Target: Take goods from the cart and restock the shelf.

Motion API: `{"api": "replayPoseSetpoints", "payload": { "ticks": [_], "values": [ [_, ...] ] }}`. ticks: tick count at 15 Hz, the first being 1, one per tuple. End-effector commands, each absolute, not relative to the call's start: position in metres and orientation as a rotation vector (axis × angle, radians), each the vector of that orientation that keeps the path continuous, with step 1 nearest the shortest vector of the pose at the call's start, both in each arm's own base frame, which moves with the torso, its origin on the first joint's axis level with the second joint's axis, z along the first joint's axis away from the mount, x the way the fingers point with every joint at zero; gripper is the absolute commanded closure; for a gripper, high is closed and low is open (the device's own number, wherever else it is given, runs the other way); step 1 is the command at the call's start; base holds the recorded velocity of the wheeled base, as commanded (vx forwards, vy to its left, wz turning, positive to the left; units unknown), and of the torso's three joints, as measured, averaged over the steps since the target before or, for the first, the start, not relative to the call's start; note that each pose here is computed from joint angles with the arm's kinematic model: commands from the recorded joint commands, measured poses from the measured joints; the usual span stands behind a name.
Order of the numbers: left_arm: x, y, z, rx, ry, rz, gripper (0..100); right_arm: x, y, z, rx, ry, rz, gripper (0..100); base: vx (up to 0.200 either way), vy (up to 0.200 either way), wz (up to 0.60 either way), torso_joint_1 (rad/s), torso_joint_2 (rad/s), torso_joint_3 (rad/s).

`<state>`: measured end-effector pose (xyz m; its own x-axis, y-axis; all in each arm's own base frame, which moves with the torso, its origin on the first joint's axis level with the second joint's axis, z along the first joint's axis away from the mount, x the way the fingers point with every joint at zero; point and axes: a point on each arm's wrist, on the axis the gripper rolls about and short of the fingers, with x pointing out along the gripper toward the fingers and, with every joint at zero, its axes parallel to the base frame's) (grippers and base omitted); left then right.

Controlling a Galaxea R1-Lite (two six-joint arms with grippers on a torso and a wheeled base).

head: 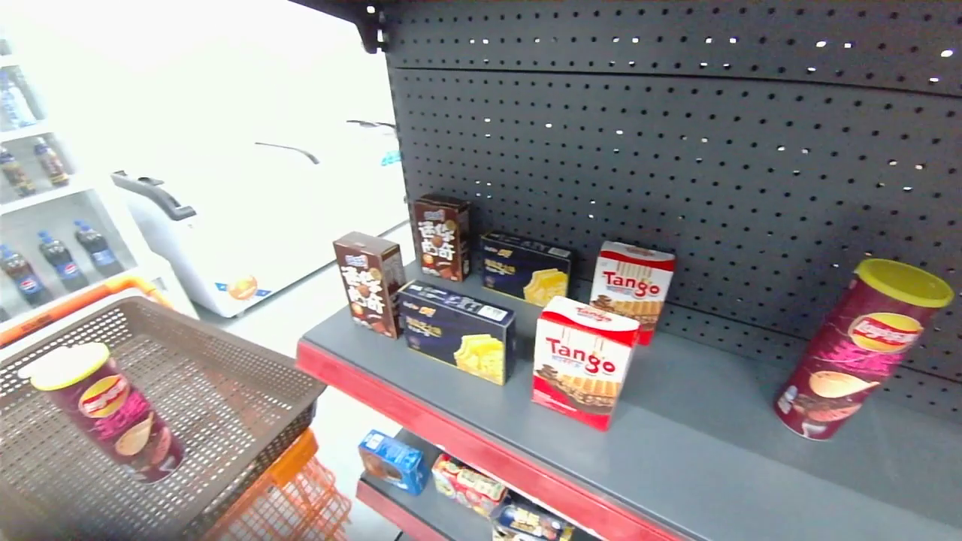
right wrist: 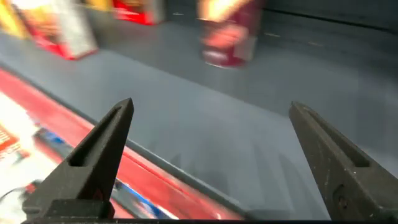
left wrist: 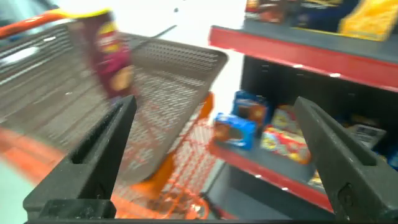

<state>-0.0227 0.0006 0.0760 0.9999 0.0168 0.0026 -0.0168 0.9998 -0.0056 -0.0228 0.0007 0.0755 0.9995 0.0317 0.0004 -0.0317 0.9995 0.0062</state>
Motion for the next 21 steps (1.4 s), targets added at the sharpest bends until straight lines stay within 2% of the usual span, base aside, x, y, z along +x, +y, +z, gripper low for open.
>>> {"api": "replayPoseSetpoints", "payload": {
  "ticks": [1,4,11,12,13,14,15,16,17,19,21],
  "values": [
    [-0.023,0.001,0.076,-0.006,-0.003,0.018,0,-0.023,0.001,0.075,0.006,0.000,0.031,0,0.000,0.000,0.60,0.002,0.01,0.002],
    [-0.023,0.001,0.076,-0.005,-0.003,0.017,0,-0.023,0.001,0.075,0.006,0.000,0.032,0,0.000,0.000,0.60,0.002,0.00,0.006],
    [-0.023,0.000,0.077,0.012,-0.011,0.008,0,-0.023,0.001,0.075,0.006,0.000,0.032,0,0.000,0.000,0.00,0.000,0.00,0.000],
    [-0.027,0.000,0.090,0.089,-0.046,0.001,0,-0.023,0.001,0.075,0.006,0.000,0.032,0,0.000,0.000,0.00,0.000,0.00,0.000],
    [-0.027,0.001,0.112,0.195,-0.018,-0.011,0,-0.023,0.001,0.075,0.006,0.000,0.034,0,0.000,0.000,0.00,0.000,0.00,0.000],
    [-0.018,0.001,0.133,0.219,0.066,-0.020,0,-0.023,0.001,0.075,0.006,0.000,0.032,0,0.000,0.000,0.00,0.000,0.00,0.000],
    [-0.006,0.000,0.168,0.220,0.093,-0.009,0,-0.023,0.001,0.075,0.006,0.000,0.032,0,0.000,0.000,0.00,0.000,0.00,0.000],
    [0.018,0.001,0.195,0.212,0.161,0.029,0,-0.023,0.001,0.075,0.006,0.000,0.032,0,0.000,0.000,0.00,0.000,0.00,0.000],
    [0.042,0.002,0.211,0.214,0.214,0.065,0,-0.023,0.001,0.075,0.006,0.000,0.032,0,0.000,0.000,0.00,0.000,0.00,0.000],
    [0.083,0.002,0.225,0.230,0.285,0.060,0,-0.023,0.001,0.075,0.006,0.000,0.032,0,0.000,0.000,0.00,0.000,0.00,0.000],
    [0.119,0.013,0.216,0.196,0.377,0.055,0,-0.023,0.001,0.075,0.006,0.000,0.032,0,0.000,0.000,0.00,0.000,0.00,0.000]
  ]
}}
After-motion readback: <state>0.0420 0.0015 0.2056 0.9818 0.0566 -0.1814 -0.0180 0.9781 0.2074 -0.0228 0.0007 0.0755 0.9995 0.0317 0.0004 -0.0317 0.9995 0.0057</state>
